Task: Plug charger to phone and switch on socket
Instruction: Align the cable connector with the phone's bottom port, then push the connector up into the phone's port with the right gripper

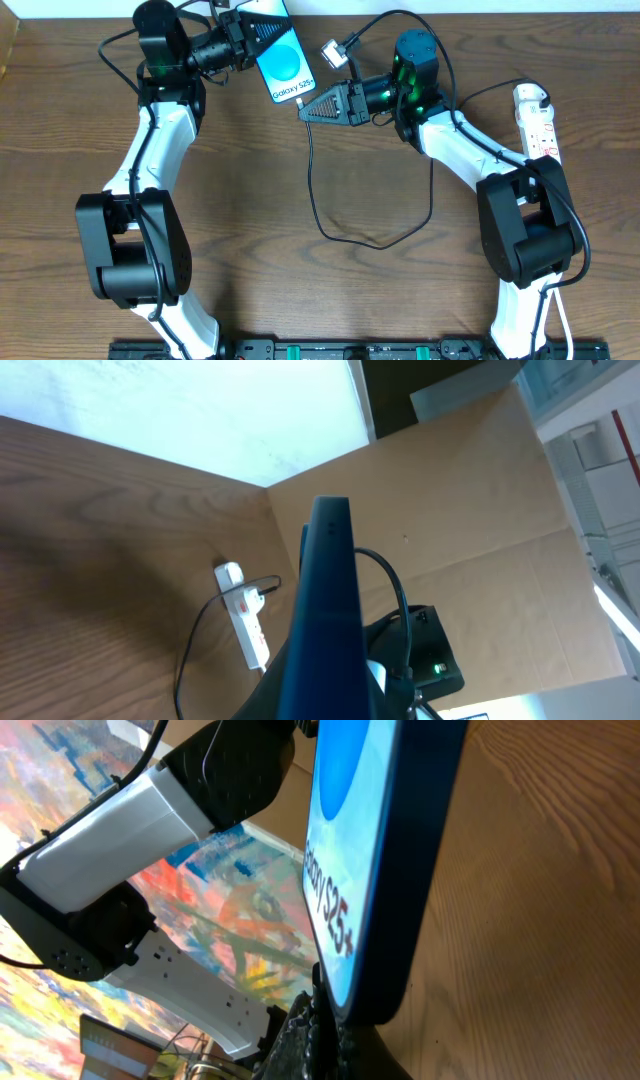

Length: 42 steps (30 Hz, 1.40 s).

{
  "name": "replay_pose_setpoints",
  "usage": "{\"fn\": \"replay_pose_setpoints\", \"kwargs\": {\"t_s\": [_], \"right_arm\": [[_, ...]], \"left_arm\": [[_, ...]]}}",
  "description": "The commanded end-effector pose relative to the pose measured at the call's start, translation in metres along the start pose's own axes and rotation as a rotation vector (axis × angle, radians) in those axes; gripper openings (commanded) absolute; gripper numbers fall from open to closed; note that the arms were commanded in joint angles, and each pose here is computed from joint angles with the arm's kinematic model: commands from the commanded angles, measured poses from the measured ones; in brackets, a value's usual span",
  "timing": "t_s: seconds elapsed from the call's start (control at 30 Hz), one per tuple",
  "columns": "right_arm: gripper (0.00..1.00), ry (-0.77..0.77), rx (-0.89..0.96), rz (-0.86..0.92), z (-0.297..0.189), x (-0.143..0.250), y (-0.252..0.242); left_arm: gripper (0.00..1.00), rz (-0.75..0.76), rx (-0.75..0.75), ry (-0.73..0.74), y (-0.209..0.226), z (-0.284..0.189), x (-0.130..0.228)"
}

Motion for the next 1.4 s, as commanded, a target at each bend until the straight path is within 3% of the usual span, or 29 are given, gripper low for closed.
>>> {"fn": "replay_pose_setpoints", "kwargs": {"t_s": [0.0,1.37], "right_arm": [[0.01,-0.015,0.006,-0.014,-0.003,-0.004,-0.001],[0.01,-0.019,0.009,-0.009,-0.002,-0.005,-0.001]], "left_arm": [[0.08,0.048,0.023,0.006,-0.013,-0.003,-0.005],[0.07,0.065,0.049,0.043,-0.021,0.017,0.006]]}}
Point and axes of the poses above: each gripper's point midway between its finger pads, its own z axis out along the fingers, its own y axis along the line the jaws close on, x = y × z, the point moved 6 cm from there along -z, back along the fingers, and after that the axes turned 9 degrees about z, right-handed, at the moved point
